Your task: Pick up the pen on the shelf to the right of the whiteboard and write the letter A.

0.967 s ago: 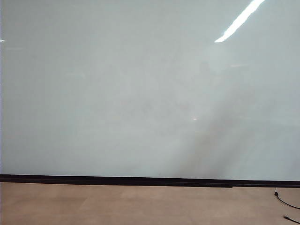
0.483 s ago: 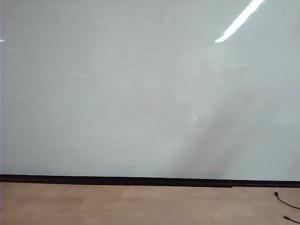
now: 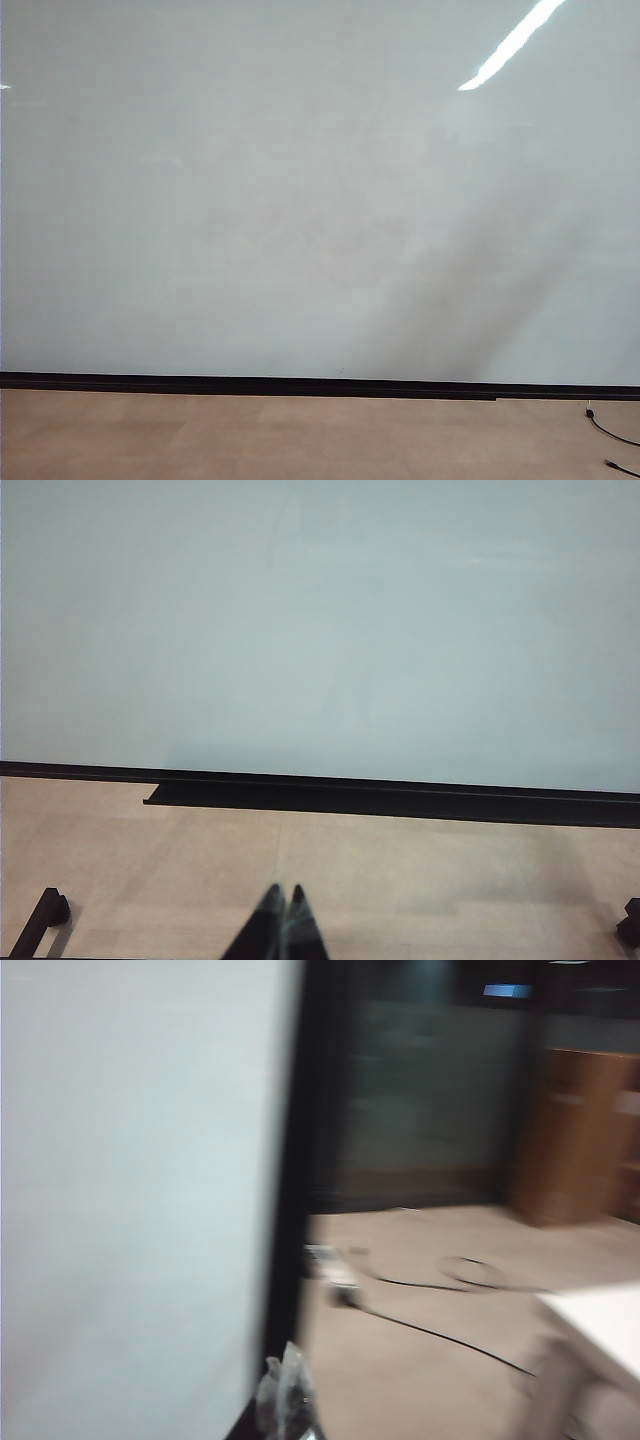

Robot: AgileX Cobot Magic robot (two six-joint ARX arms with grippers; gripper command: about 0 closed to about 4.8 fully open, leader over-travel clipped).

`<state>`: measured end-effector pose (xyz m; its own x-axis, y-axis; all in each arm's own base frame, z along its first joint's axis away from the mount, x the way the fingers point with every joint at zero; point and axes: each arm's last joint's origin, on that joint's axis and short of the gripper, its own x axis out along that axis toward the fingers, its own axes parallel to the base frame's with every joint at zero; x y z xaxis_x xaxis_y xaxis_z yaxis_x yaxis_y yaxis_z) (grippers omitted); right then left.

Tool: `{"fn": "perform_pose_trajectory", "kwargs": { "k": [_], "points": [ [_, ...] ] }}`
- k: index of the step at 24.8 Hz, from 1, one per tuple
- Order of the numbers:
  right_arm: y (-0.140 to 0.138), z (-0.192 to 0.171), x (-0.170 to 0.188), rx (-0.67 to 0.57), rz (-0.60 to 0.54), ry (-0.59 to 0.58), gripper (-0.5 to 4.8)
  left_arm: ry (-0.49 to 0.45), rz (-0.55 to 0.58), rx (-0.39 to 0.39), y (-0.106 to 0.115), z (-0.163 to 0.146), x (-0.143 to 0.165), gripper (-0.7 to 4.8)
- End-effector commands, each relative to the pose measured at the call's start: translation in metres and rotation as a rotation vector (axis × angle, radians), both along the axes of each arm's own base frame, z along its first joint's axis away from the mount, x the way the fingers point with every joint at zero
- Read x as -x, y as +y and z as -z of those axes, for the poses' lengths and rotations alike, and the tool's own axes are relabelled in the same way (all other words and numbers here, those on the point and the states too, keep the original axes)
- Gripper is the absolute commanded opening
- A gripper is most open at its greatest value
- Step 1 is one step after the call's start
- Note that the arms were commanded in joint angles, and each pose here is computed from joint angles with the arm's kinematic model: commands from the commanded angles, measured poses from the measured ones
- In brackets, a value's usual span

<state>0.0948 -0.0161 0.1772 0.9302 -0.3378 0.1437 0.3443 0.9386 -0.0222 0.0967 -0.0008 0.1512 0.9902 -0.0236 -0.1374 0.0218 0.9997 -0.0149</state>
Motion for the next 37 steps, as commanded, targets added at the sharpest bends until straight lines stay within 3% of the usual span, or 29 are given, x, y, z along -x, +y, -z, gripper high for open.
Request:
{"fn": "perform_pose_trajectory", "kwargs": {
  "k": [1,6,10,11,12,13,14,15,16,26,31,37],
  "points": [
    [-0.003,-0.003,0.002,-0.021,0.119,-0.025,-0.08,-0.007,0.002,-0.004,0.000,-0.001,0.000,-0.04],
    [0.000,0.003,0.000,-0.009,0.012,0.041,-0.08,-0.008,0.002,-0.004,0.000,-0.001,0.000,-0.05],
    [-0.001,0.011,-0.001,-0.017,0.019,0.122,-0.08,-0.008,0.002,-0.004,0.000,-0.001,0.000,-0.04],
    [-0.001,0.014,0.000,-0.021,0.032,0.154,0.28,-0.007,0.002,-0.004,0.000,-0.001,0.000,-0.05],
    [-0.001,0.015,0.000,-0.022,0.041,0.169,1.04,-0.007,0.002,-0.004,0.000,-0.001,0.000,-0.05],
    [-0.001,0.017,0.000,-0.023,0.042,0.181,3.13,-0.007,0.002,-0.004,0.000,-0.001,0.000,-0.05],
    [-0.001,0.016,0.000,-0.023,0.041,0.179,3.92,-0.008,0.002,-0.004,0.000,-0.001,0.000,-0.05],
    [-0.001,0.016,0.000,-0.023,0.040,0.178,4.44,-0.007,0.002,-0.004,0.000,-0.001,0.000,-0.05],
    [-0.001,0.016,0.000,-0.023,0.040,0.177,4.58,-0.007,0.002,-0.004,0.000,-0.001,0.000,-0.05],
    [0.000,0.010,-0.001,-0.024,-0.020,0.114,4.58,-0.008,0.002,-0.004,0.000,-0.001,0.000,-0.05],
    [-0.002,0.002,0.001,-0.145,0.053,0.040,4.58,-0.007,0.002,-0.004,0.000,-0.001,0.000,-0.04],
    [-0.004,-0.026,0.002,-0.159,0.122,0.115,4.53,-0.007,0.002,-0.004,0.000,-0.001,0.000,-0.05]
  ]
}}
